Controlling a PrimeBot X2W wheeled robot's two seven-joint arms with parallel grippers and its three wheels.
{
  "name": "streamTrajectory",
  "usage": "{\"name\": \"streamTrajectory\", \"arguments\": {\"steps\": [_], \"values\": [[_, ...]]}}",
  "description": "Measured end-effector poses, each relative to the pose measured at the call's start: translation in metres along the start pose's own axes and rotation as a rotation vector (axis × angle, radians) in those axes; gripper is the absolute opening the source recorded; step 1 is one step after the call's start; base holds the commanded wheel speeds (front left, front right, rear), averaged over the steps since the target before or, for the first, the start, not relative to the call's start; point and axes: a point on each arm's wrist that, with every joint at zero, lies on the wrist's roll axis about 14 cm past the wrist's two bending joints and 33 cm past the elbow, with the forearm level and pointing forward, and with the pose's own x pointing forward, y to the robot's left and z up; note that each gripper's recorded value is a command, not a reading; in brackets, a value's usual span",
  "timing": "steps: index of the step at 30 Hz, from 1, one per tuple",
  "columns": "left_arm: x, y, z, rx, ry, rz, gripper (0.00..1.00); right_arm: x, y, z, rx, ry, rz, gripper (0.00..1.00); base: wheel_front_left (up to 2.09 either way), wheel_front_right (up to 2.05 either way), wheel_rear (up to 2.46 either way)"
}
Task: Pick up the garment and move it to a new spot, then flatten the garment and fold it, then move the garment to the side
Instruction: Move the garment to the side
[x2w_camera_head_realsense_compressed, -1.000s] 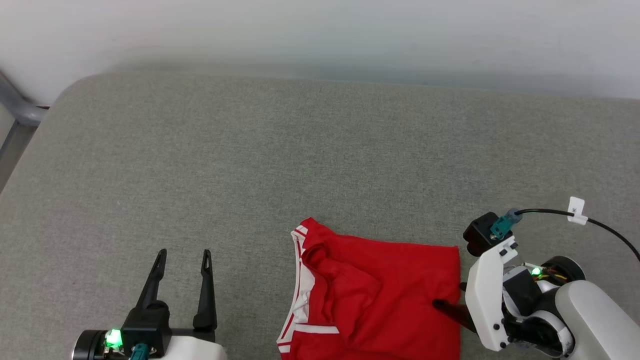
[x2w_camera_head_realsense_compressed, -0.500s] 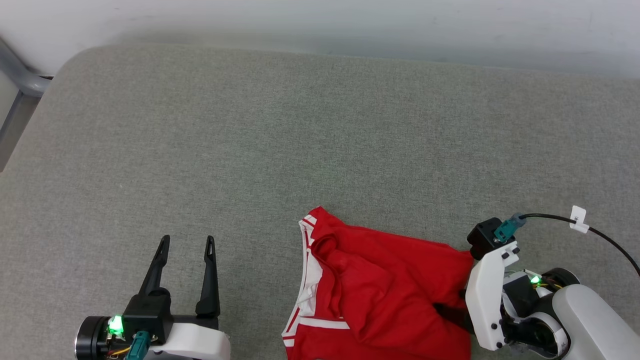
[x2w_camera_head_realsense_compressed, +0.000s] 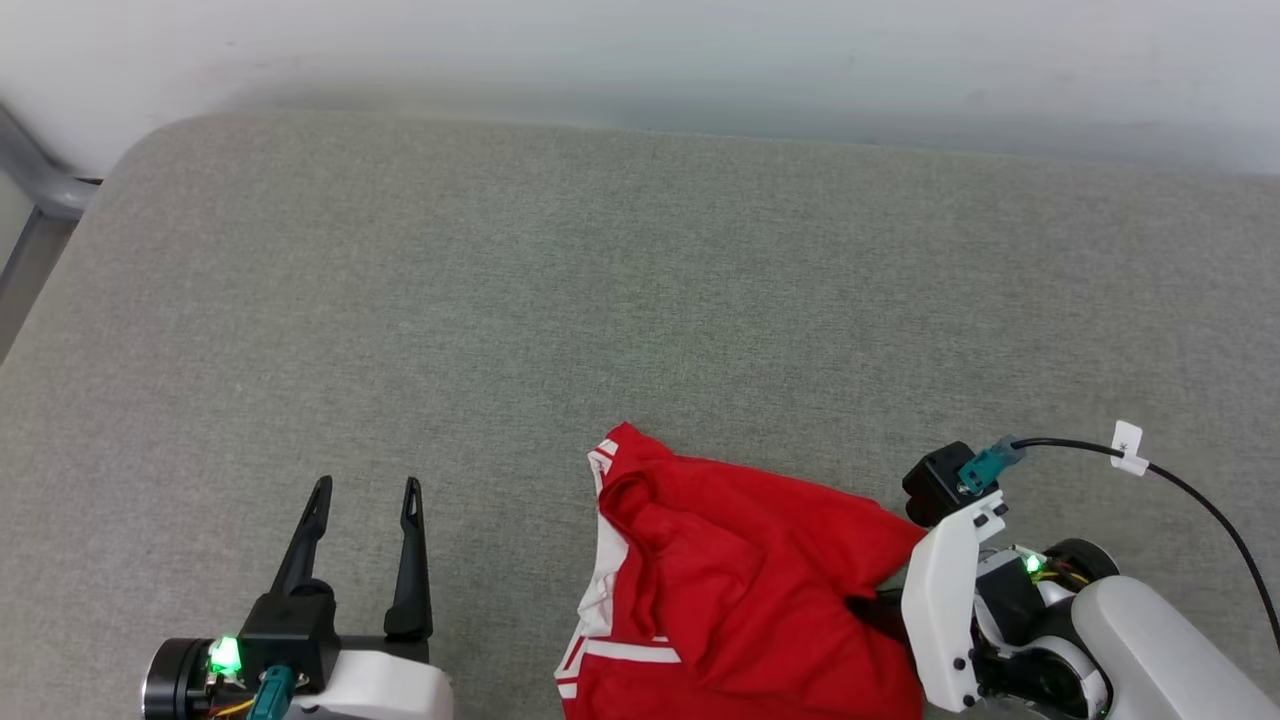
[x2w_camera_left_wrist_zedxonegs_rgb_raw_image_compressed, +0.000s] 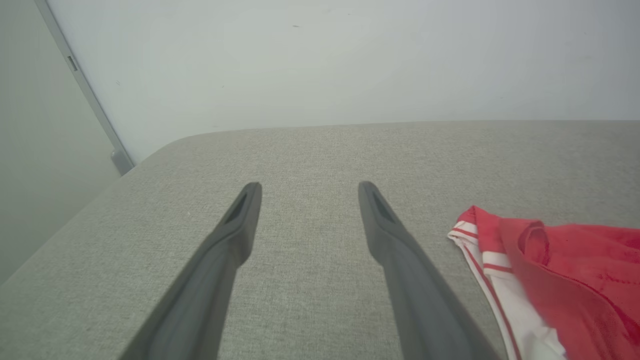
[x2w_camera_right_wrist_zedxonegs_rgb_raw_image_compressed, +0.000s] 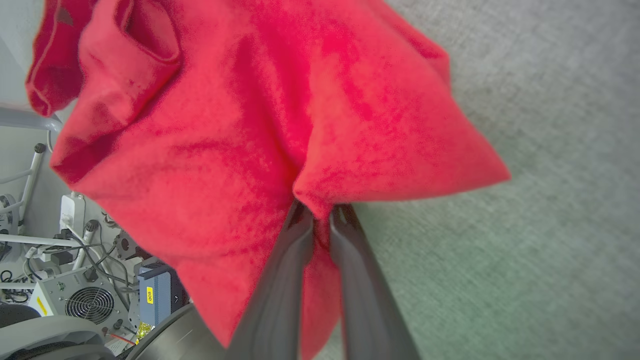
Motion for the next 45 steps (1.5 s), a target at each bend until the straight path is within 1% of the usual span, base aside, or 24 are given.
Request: {"name": "streamTrajectory", "arguments": {"steps": [3,8,14,15,20,27,34,39,45], "values": [[-0.001,-0.002,0.000,-0.001,0.000,-0.004,1.00,-0.008,0.001,0.007,-0.031,-0.037,-0.006,0.00,0.00,0.00,0.00],[0.002,-0.009,0.001,-0.004,-0.007,-0.025,1.00,-0.027,-0.014,0.010,-0.061,-0.085,-0.061,0.00,0.00,0.00,0.00],[0.014,-0.030,0.000,-0.010,-0.010,-0.092,1.00,-0.056,-0.046,0.008,-0.065,-0.131,-0.173,0.00,0.00,0.00,0.00],[0.023,-0.042,0.000,-0.012,-0.017,-0.128,1.00,-0.072,-0.063,0.006,-0.071,-0.153,-0.236,0.00,0.00,0.00,0.00],[0.039,-0.070,0.001,-0.020,-0.031,-0.200,1.00,-0.105,-0.097,0.007,-0.053,-0.211,-0.358,0.00,0.00,0.00,0.00],[0.060,-0.097,-0.004,-0.025,-0.042,-0.267,1.00,-0.147,-0.141,0.006,-0.021,-0.265,-0.516,0.00,0.00,0.00,0.00],[0.082,-0.111,-0.014,-0.029,-0.045,-0.308,1.00,-0.178,-0.192,0.022,-0.007,-0.299,-0.670,0.00,0.00,0.00,0.00],[0.099,-0.114,-0.020,-0.024,-0.060,-0.317,1.00,-0.203,-0.242,0.025,0.047,-0.295,-0.801,0.00,0.00,0.00,0.00],[0.117,-0.109,-0.035,-0.016,-0.058,-0.305,1.00,-0.226,-0.296,0.015,0.087,-0.222,-0.956,0.00,0.00,0.00,0.00]]}}
